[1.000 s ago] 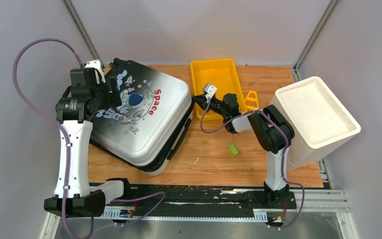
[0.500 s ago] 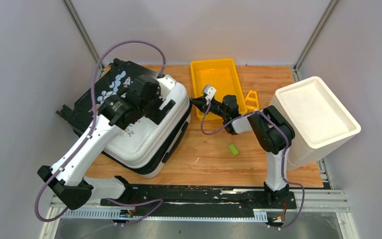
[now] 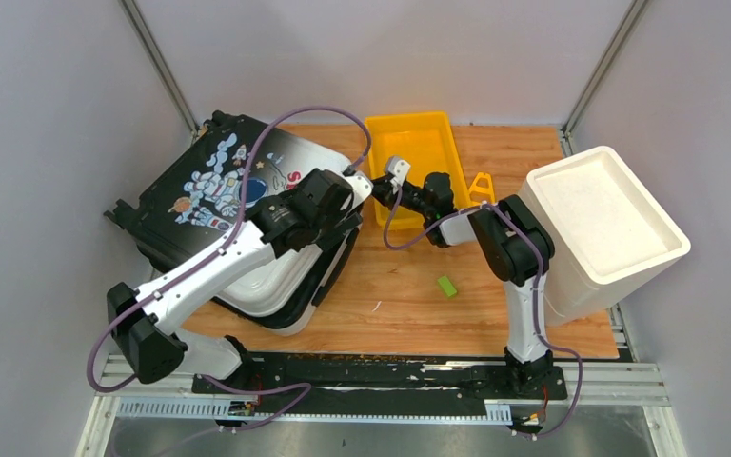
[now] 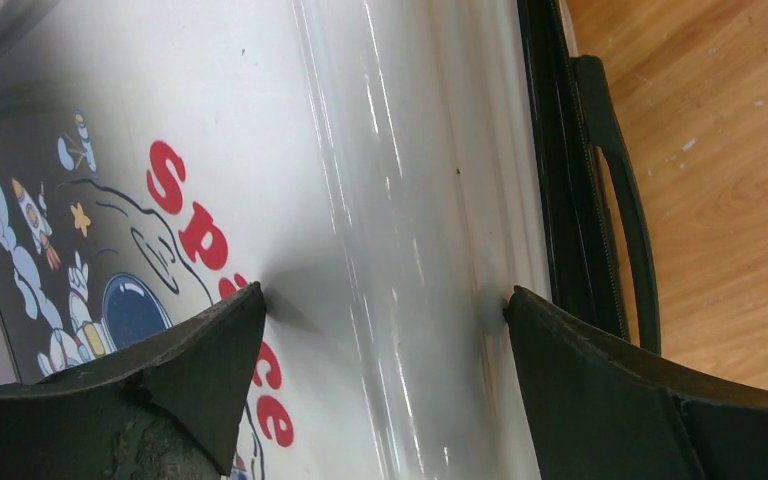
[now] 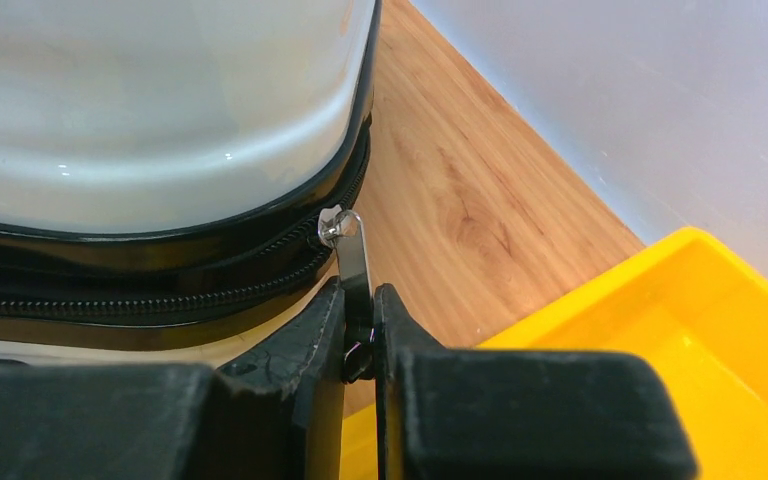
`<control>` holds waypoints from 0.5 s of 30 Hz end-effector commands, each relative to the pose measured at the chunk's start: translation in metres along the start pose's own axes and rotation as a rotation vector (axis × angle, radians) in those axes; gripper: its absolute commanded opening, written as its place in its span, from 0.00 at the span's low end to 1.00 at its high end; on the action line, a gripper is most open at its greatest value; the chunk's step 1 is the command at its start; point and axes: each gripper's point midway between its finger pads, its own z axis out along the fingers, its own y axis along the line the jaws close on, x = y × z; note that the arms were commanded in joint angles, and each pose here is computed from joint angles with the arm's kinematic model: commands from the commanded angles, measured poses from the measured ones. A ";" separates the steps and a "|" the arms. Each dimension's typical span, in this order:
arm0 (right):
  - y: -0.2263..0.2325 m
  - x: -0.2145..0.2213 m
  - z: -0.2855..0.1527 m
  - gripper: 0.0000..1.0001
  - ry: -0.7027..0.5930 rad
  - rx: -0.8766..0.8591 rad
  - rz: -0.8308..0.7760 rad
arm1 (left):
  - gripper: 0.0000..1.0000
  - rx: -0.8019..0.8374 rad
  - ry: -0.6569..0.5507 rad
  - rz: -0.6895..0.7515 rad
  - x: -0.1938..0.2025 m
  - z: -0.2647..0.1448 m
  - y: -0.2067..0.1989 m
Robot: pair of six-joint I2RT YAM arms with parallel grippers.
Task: Open, take out, and arrange the luggage
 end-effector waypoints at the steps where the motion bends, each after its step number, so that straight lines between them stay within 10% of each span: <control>1: -0.044 -0.112 0.021 0.00 -0.341 0.080 -0.315 | 0.92 -0.037 0.055 0.000 0.043 -0.002 0.003; 15: -0.092 -0.115 0.053 0.00 -0.379 0.218 -0.324 | 0.76 -0.019 0.084 -0.015 0.073 -0.004 -0.007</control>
